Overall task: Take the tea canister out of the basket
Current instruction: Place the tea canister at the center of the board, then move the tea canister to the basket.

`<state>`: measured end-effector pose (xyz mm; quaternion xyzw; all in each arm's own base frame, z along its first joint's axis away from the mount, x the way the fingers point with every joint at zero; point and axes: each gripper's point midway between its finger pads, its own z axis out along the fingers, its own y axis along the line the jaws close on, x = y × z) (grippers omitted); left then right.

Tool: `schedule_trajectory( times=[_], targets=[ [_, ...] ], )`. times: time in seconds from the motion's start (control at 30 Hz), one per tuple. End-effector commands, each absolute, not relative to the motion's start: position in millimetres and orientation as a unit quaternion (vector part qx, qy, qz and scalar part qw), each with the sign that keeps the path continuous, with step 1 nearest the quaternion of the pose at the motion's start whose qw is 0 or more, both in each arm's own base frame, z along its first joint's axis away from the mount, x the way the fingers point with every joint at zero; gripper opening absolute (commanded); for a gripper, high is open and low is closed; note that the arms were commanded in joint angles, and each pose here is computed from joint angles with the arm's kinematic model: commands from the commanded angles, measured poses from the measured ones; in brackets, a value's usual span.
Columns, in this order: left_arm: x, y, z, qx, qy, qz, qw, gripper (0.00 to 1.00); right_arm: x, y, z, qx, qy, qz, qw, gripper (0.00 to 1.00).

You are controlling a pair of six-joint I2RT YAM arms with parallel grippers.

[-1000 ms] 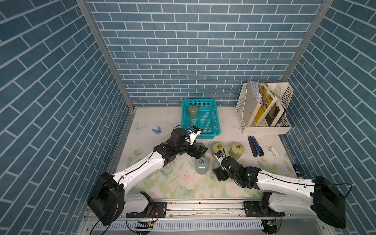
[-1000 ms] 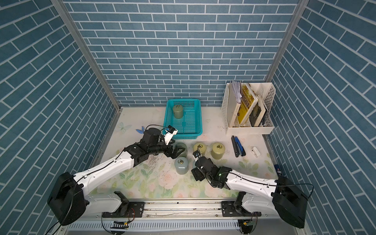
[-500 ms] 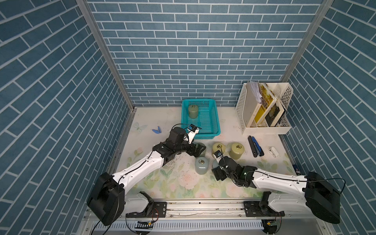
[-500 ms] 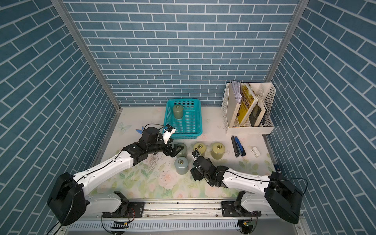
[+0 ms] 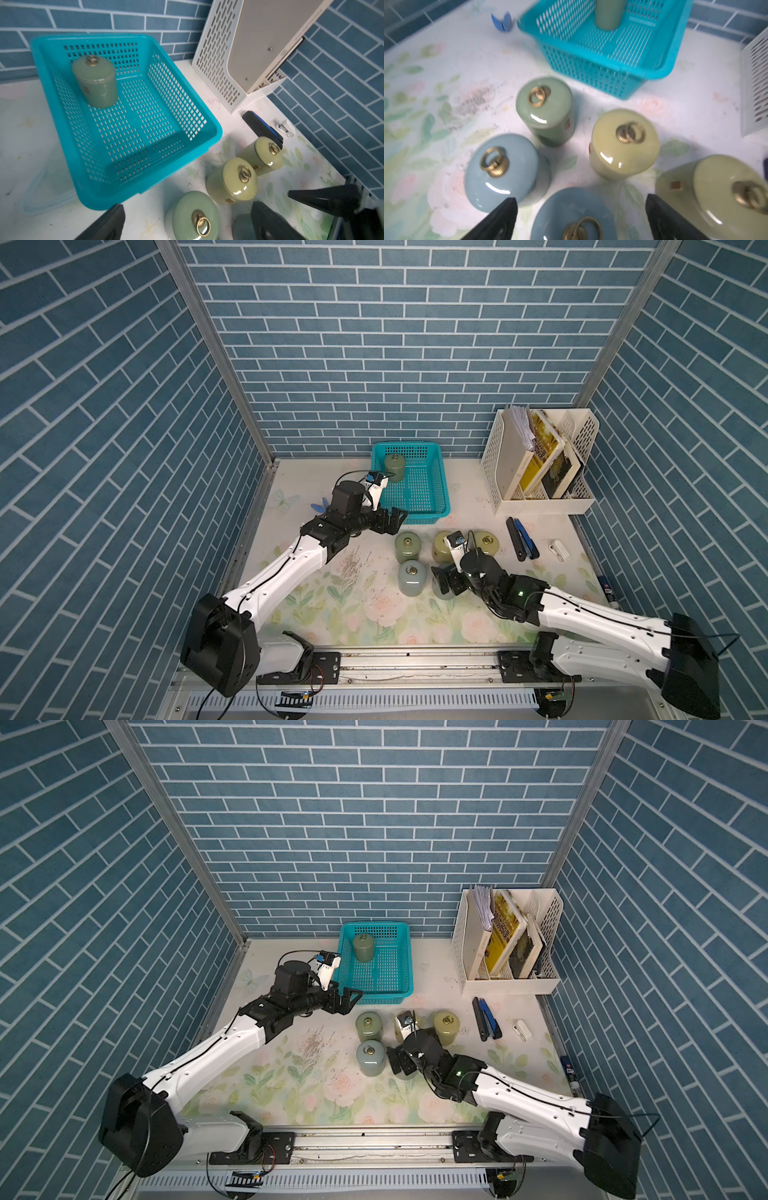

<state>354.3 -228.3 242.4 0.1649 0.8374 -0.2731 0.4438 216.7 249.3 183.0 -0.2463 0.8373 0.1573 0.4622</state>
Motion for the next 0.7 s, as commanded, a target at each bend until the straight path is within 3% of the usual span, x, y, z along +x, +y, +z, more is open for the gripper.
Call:
schedule_trajectory(
  times=[0.0, 0.37, 0.67],
  targets=[
    [380.3, -202.2, 249.5, 0.103, 0.848, -0.249, 0.456, 1.00, 240.5, 251.9, 228.7, -0.237, 0.822, 0.132, 0.501, 1.00],
    [417.8, -188.3, 248.8, 0.078, 0.856, -0.229, 0.457, 1.00, 401.3, 318.1, 228.5, -0.213, 0.850, 0.129, 0.464, 1.00],
    [416.2, -190.8, 237.4, 0.087, 0.858, -0.234, 0.449, 1.00, 483.1, 360.0, 193.2, -0.208, 0.841, 0.126, 0.482, 1.00]
  ],
)
